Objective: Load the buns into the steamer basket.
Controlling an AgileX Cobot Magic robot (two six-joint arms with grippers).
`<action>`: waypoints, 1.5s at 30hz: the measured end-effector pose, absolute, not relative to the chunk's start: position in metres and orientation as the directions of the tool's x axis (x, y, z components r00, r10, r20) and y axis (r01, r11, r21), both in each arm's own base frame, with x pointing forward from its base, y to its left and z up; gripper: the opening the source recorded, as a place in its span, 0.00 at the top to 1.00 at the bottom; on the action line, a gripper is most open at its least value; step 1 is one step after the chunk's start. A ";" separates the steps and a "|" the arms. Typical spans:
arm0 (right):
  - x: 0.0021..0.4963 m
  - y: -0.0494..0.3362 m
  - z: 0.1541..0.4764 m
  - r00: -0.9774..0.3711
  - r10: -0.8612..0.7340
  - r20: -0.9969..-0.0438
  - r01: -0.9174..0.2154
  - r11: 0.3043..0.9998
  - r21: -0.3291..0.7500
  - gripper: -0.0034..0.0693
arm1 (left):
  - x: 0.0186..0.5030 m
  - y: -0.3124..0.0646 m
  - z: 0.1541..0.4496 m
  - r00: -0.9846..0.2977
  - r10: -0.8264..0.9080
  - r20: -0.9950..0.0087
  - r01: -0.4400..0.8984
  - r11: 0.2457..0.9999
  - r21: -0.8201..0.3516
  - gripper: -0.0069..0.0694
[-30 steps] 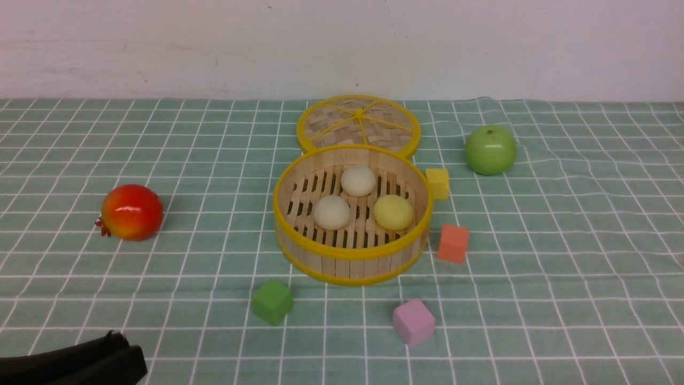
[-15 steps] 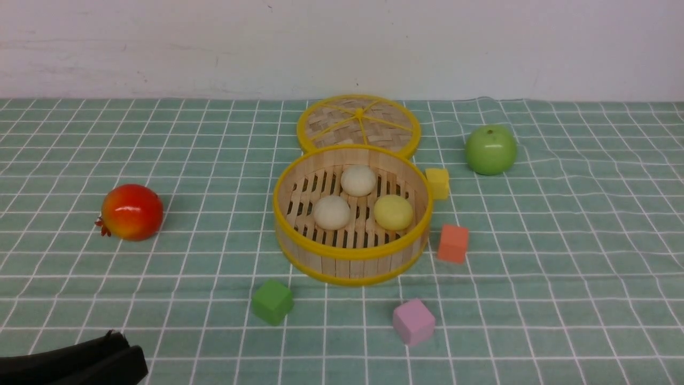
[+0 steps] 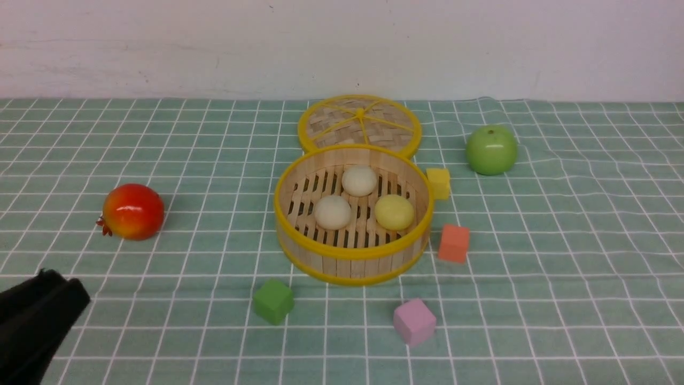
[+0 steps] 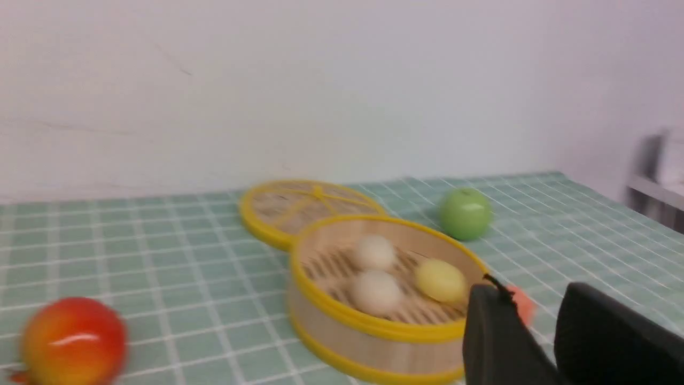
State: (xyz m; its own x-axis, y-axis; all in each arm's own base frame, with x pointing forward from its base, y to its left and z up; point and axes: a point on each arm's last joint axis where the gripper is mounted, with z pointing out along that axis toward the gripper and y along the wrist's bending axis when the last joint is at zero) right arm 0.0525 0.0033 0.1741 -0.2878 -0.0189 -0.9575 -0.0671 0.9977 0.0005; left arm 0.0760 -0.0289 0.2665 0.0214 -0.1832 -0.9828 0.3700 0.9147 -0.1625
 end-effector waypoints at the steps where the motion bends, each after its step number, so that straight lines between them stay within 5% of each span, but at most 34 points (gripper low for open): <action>1: 0.052 0.003 0.174 -0.288 -0.019 -0.958 -0.067 0.998 0.000 0.94 | 0.075 -0.026 0.262 0.033 -0.184 -0.982 0.349 0.923 -0.161 0.69; 8: 0.052 0.003 0.174 -0.288 -0.019 -0.958 -0.067 0.998 0.000 0.92 | 0.065 -0.012 0.243 0.085 -0.231 -0.969 0.195 0.958 -0.211 0.92; 15: 0.052 0.003 0.174 -0.289 -0.019 -0.957 -0.067 0.998 0.000 0.92 | 0.055 -0.005 0.215 0.064 -0.245 -0.968 0.103 0.966 -0.237 0.93; 23: 0.052 0.003 0.174 -0.290 -0.019 -0.957 -0.067 0.998 0.000 0.91 | 0.053 -0.003 0.169 -0.310 -0.259 -0.915 -0.027 0.964 -0.264 0.93; 45: 0.052 0.003 0.174 -0.290 -0.019 -0.957 -0.067 0.998 0.000 0.89 | 0.052 -0.006 0.169 -0.325 -0.312 -0.893 -0.012 0.945 -0.326 0.93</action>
